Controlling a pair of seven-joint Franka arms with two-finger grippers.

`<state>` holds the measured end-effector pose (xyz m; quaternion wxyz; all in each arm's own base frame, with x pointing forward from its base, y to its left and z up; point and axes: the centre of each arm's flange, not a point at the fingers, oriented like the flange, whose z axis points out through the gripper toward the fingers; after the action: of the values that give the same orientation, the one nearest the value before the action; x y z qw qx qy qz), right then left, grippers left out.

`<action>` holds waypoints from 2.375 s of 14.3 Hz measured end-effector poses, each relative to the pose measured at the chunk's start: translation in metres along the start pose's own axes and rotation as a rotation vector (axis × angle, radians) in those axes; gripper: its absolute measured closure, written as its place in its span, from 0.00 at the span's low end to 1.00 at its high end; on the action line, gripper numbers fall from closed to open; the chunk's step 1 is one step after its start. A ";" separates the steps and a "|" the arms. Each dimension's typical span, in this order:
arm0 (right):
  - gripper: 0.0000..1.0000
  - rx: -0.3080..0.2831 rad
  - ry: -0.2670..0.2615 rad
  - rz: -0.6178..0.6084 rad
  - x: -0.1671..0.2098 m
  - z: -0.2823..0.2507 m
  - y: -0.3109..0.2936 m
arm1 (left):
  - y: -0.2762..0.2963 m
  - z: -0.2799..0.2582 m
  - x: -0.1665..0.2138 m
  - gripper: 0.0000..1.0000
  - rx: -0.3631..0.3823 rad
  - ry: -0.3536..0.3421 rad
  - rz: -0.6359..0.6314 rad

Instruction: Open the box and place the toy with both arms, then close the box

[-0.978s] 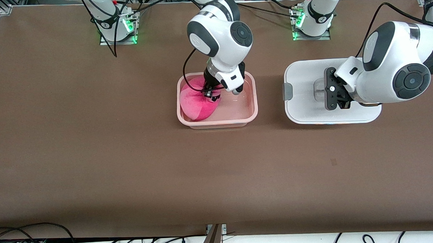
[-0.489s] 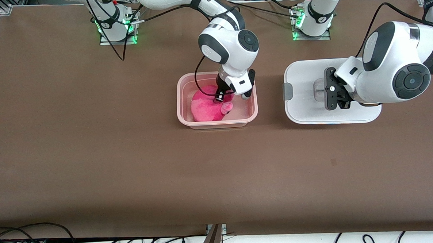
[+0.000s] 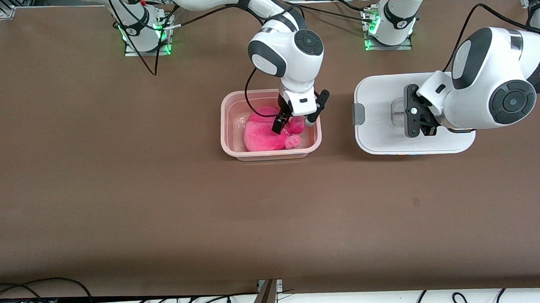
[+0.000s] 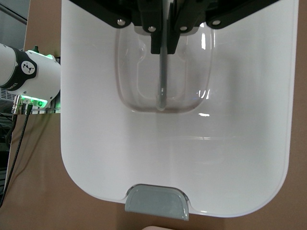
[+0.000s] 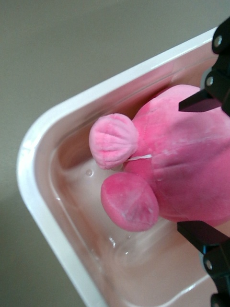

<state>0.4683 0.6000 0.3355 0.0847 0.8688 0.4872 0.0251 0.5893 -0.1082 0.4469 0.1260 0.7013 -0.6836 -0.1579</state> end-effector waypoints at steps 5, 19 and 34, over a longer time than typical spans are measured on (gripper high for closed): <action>0.00 0.052 -0.021 0.203 -0.041 -0.071 0.114 | 0.003 -0.002 0.011 0.93 0.005 -0.001 0.020; 0.00 0.209 -0.040 0.759 -0.392 -0.253 0.337 | 0.067 0.051 0.358 0.93 0.174 0.097 0.083; 0.00 0.205 -0.045 0.916 -0.454 -0.222 0.383 | 0.045 0.088 0.385 0.93 0.217 0.130 0.088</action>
<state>0.5249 0.0448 0.6372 -0.0110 0.9986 0.0515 -0.0074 0.5191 -0.4910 0.3650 0.1003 0.6889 -0.7171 -0.0317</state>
